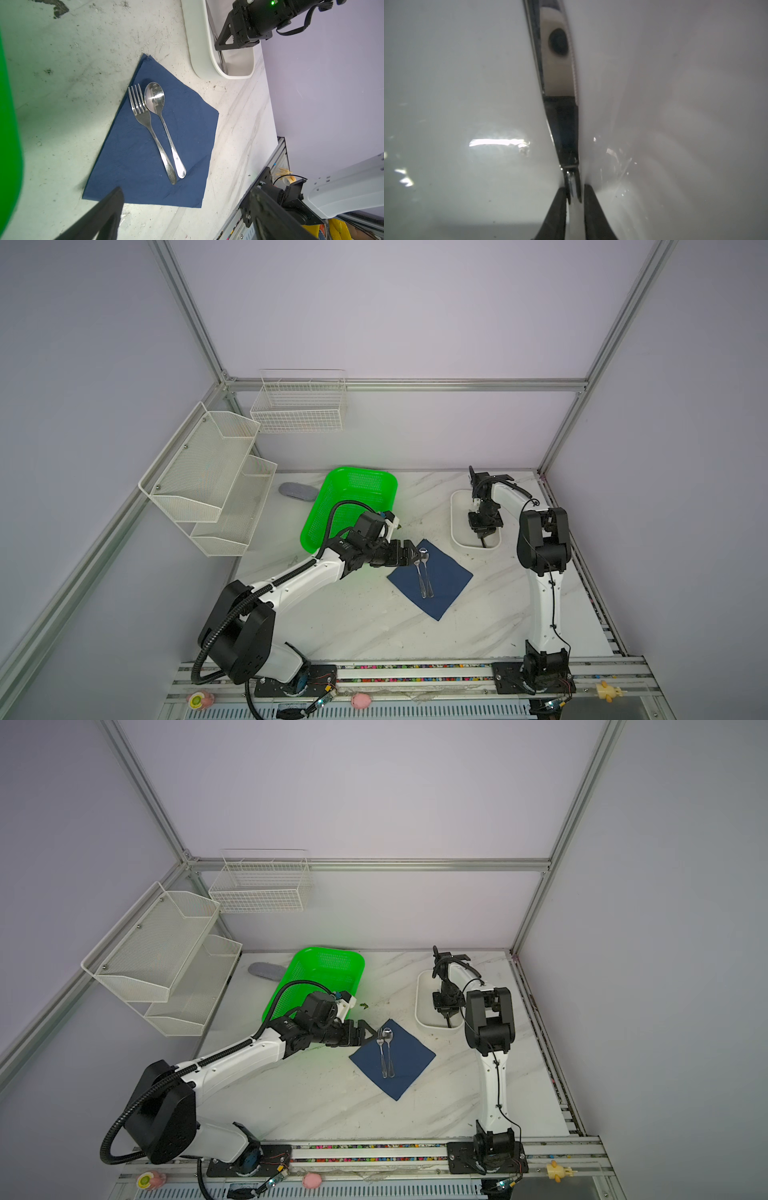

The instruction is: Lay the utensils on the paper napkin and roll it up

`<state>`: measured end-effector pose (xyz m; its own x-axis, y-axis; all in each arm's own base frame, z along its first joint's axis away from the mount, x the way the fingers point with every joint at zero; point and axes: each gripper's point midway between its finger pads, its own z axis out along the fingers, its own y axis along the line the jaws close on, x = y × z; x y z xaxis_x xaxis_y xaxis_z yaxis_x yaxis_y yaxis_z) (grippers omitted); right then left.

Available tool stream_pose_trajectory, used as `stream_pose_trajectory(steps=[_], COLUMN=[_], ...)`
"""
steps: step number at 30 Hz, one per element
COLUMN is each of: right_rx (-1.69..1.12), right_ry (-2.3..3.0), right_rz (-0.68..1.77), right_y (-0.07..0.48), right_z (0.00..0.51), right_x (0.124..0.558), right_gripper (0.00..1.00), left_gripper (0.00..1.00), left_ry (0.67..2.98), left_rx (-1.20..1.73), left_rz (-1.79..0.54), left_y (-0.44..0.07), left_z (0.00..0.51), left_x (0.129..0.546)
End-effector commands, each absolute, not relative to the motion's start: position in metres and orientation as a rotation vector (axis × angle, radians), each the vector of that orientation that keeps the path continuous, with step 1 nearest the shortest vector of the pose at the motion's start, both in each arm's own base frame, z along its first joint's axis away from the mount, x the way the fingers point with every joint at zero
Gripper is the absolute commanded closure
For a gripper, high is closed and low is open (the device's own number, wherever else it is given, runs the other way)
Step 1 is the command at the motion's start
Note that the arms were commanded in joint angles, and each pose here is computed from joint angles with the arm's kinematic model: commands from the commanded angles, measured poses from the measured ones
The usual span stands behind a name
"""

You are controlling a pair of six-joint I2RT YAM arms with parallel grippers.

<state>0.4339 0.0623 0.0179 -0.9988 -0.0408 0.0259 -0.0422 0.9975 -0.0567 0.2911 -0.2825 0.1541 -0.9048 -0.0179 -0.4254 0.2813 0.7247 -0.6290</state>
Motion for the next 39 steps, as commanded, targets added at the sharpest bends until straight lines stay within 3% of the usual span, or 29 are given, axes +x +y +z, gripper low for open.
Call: stream_pose_trajectory(steps=[1,4,8,13,18,22,36,39], right_rx=[0.1,0.128,0.128,0.116,0.064,0.055,0.039,0.035], right_ry=[-2.879,-2.867,-2.845,-2.91,-3.105,-3.18,-3.234,-3.222], right_rz=[0.125,0.113,0.107,0.133,0.102,0.068,0.038,0.008], right_y=[0.055,0.055,0.056,0.055,0.061,0.064,0.067,0.071], right_z=[-0.067,-0.08,-0.087,-0.066,0.005,0.042,0.058,0.053], right_x=[0.394,0.393,0.387,0.403,0.44,0.445,0.448,0.447], right_gripper=[0.79,0.8,0.88,0.91,0.91,0.91,0.91,0.85], left_gripper=[0.06,0.06,0.06,0.06,0.06,0.06,0.06,0.06], left_ry=[2.448,2.456,2.461,2.464,2.464,2.459,2.452,2.453], left_rx=[0.268,0.273,0.273,0.274,0.273,0.265,0.257,0.255], left_rz=[-1.047,-1.04,-1.038,-1.045,-1.044,-1.047,-1.054,-1.051], left_y=[-0.29,-0.289,-0.289,-0.29,-0.29,-0.29,-0.288,-0.288], left_z=[0.179,0.176,0.175,0.174,0.175,0.178,0.182,0.181], left_x=[0.297,0.296,0.297,0.296,0.296,0.297,0.294,0.294])
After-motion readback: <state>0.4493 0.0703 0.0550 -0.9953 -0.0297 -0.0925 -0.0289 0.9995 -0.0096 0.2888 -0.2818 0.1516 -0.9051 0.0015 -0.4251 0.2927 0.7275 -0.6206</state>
